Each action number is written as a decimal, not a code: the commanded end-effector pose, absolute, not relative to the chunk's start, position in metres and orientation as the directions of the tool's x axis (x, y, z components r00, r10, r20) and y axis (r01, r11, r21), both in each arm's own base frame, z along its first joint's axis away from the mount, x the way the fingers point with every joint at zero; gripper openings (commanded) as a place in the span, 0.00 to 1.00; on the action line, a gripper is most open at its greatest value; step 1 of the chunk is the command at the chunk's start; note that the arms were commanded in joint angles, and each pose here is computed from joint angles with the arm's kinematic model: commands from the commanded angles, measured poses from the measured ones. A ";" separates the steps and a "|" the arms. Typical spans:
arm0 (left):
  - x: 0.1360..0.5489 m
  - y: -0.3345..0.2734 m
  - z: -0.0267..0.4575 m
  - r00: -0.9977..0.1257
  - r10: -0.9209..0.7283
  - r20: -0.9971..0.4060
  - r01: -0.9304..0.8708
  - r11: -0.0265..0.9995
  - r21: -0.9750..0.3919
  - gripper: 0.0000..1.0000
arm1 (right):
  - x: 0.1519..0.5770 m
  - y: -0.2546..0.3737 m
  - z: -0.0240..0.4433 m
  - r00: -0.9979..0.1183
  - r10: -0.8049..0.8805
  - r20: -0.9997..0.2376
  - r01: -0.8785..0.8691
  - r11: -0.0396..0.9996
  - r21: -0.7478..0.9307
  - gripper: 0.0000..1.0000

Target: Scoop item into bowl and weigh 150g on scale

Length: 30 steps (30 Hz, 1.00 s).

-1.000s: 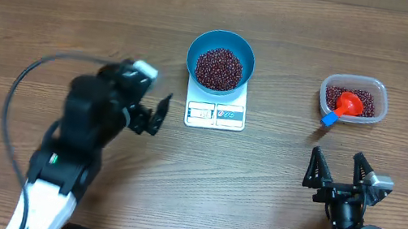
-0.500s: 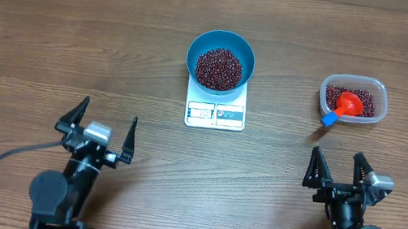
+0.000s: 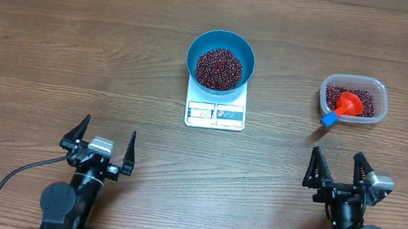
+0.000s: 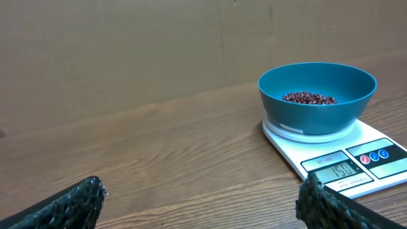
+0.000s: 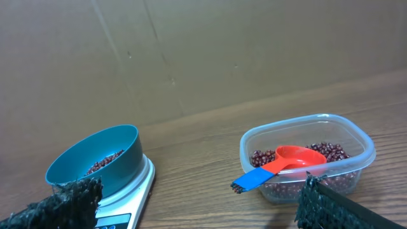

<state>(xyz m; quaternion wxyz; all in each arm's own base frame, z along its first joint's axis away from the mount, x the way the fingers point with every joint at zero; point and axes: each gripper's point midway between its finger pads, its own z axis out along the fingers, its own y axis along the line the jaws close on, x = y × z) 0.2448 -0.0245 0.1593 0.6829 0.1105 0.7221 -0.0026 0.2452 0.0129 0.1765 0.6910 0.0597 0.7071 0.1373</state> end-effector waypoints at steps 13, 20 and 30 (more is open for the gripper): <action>0.245 -0.022 0.159 -0.042 0.138 -0.990 0.147 0.981 0.130 1.00 | 0.245 0.014 0.175 -0.034 0.273 -0.961 -0.112 0.955 0.275 1.00; 0.245 -0.022 0.159 -0.042 0.138 -0.990 0.147 0.981 0.130 1.00 | 0.245 0.014 0.175 -0.034 0.273 -0.961 -0.112 0.955 0.275 1.00; 0.245 -0.022 0.159 -0.042 0.138 -0.990 0.147 0.981 0.130 1.00 | 0.245 0.014 0.175 -0.034 0.272 -0.962 -0.112 0.955 0.275 1.00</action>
